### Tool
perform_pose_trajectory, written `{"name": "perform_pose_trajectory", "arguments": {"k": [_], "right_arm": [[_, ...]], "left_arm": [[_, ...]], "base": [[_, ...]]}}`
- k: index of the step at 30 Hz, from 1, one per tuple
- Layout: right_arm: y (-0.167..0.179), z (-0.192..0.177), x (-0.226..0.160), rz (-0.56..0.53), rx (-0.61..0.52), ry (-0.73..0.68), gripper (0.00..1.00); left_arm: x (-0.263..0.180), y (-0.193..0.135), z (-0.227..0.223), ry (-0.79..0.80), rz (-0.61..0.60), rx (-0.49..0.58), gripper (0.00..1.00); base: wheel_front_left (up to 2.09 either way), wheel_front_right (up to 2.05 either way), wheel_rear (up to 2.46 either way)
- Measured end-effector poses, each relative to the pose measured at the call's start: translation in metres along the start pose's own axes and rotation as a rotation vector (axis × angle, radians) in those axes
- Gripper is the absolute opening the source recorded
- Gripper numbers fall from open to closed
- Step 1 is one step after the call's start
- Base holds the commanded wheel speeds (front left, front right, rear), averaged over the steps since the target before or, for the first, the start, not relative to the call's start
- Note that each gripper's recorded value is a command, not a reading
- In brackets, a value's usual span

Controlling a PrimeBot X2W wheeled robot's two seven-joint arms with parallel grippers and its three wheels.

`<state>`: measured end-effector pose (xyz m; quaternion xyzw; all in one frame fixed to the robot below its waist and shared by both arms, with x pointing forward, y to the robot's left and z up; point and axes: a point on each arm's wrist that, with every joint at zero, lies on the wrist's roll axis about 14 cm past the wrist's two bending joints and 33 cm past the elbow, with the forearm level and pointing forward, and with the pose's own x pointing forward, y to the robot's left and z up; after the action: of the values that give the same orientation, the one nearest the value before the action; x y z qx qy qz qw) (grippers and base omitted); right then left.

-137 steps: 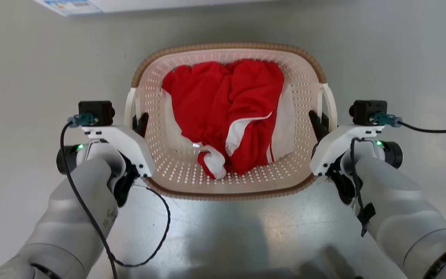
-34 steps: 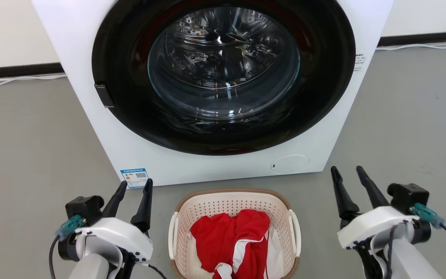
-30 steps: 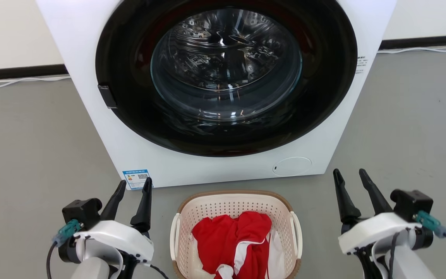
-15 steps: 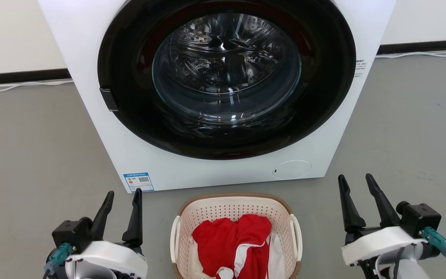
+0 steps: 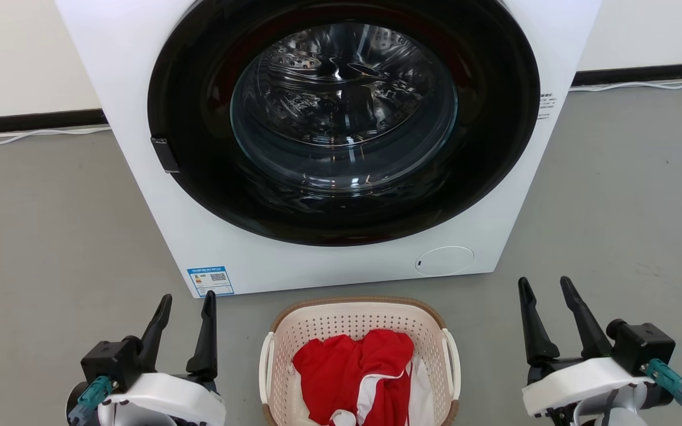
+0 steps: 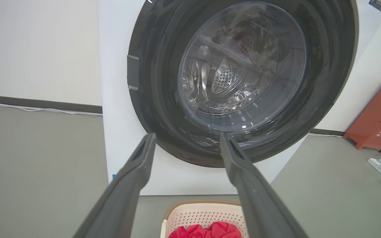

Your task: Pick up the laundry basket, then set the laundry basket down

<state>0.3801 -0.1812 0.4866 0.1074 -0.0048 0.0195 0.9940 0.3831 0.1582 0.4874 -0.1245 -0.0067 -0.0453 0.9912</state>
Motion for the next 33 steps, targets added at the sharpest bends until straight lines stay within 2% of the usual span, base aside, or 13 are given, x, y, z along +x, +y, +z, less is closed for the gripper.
{"name": "perform_pose_trajectory", "arguments": {"k": [18, 19, 24, 33], "right_arm": [[0.001, -0.005, 0.000, -0.002, 0.005, 0.014, 1.00], [0.000, -0.006, 0.000, -0.002, 0.005, 0.015, 0.00], [-0.004, -0.028, -0.012, -0.027, 0.027, 0.085, 0.00], [-0.009, -0.030, -0.013, -0.056, 0.115, 0.094, 0.00]], "left_arm": [[0.000, -0.001, -0.009, 0.025, -0.002, -0.007, 1.00], [0.000, -0.001, -0.009, 0.026, 0.000, -0.018, 0.00], [-0.013, 0.004, -0.034, 0.103, 0.028, -0.045, 0.00], [-0.015, 0.008, -0.035, 0.117, 0.059, -0.128, 0.00]], "base": [[0.00, 0.00, 0.00], [0.00, 0.00, 0.00], [0.00, 0.00, 0.00], [0.00, 0.00, 0.00]]}}
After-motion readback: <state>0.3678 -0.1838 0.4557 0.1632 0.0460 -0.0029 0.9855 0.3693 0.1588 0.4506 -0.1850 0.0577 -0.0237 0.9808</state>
